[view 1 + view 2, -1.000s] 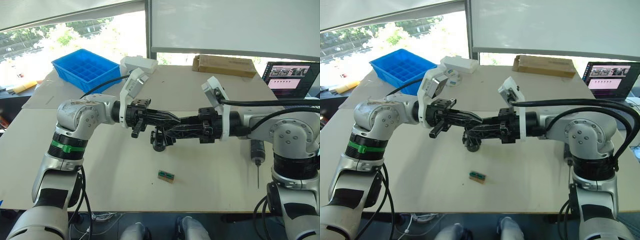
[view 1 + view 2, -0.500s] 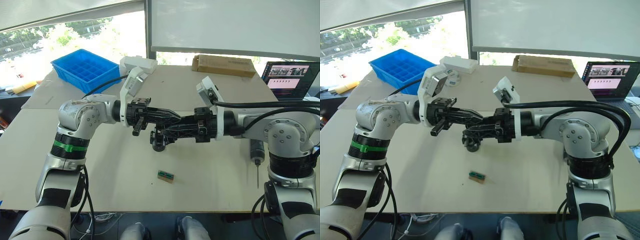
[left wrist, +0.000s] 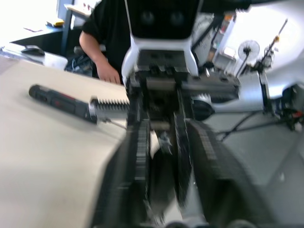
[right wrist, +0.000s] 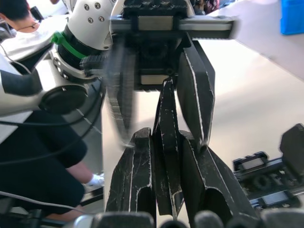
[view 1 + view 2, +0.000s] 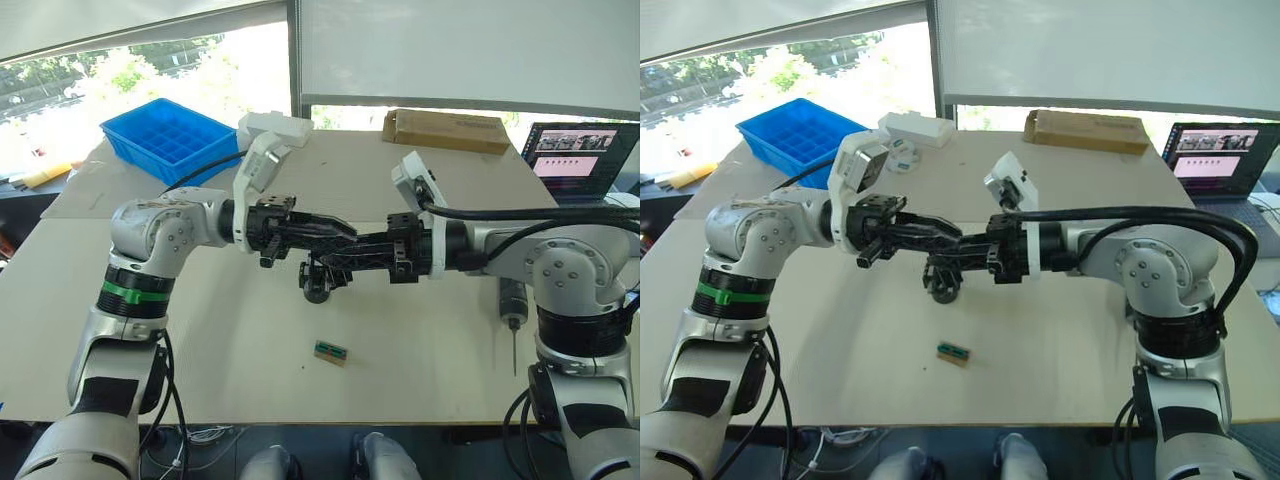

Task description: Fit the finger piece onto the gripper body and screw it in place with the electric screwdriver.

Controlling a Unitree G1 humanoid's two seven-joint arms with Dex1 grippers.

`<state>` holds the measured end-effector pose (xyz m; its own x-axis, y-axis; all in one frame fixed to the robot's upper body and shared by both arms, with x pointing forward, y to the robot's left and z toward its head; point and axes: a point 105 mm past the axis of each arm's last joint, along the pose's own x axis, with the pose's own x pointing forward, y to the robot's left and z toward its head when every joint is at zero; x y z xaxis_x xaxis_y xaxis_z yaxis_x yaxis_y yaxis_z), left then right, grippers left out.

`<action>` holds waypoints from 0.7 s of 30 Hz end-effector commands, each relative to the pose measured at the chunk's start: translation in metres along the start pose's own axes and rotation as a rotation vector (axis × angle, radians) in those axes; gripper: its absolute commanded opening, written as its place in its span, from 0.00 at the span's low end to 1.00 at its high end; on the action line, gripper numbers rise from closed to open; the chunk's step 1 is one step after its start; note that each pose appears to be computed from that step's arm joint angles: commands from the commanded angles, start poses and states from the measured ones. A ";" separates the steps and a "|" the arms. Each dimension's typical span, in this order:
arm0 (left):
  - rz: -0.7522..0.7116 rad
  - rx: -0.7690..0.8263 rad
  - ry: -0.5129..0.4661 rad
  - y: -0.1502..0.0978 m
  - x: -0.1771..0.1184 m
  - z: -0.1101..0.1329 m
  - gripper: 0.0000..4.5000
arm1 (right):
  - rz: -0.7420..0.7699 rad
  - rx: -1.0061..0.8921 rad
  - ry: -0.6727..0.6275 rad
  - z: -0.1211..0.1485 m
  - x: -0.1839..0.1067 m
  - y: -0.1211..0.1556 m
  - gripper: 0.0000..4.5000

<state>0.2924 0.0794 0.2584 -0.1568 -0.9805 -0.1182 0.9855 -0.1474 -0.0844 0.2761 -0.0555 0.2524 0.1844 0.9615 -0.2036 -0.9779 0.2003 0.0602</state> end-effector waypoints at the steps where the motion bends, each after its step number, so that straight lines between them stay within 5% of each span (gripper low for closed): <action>1: -0.003 0.053 0.129 -0.005 -0.016 -0.025 0.77 | 0.017 -0.193 0.000 0.000 -0.007 0.011 0.07; 3: -0.001 0.060 0.186 -0.007 -0.024 -0.044 0.97 | 0.039 -0.248 0.019 -0.012 -0.010 0.016 0.07; 6: -0.053 0.140 0.321 -0.019 -0.025 -0.080 1.00 | 0.098 -0.267 0.005 -0.027 -0.015 0.030 0.07; 9: -0.047 0.184 0.331 -0.019 -0.018 -0.097 1.00 | 0.109 -0.271 -0.006 -0.037 -0.015 0.037 0.07; 21: 0.213 0.188 0.262 0.020 -0.047 -0.087 1.00 | 0.022 -0.343 -0.073 -0.033 -0.005 0.009 0.07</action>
<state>0.3091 0.1271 0.1639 0.0267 -0.9282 -0.3711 0.9951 -0.0106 0.0981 0.2640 -0.0663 0.2107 0.1673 0.9728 -0.1604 -0.9696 0.1329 -0.2054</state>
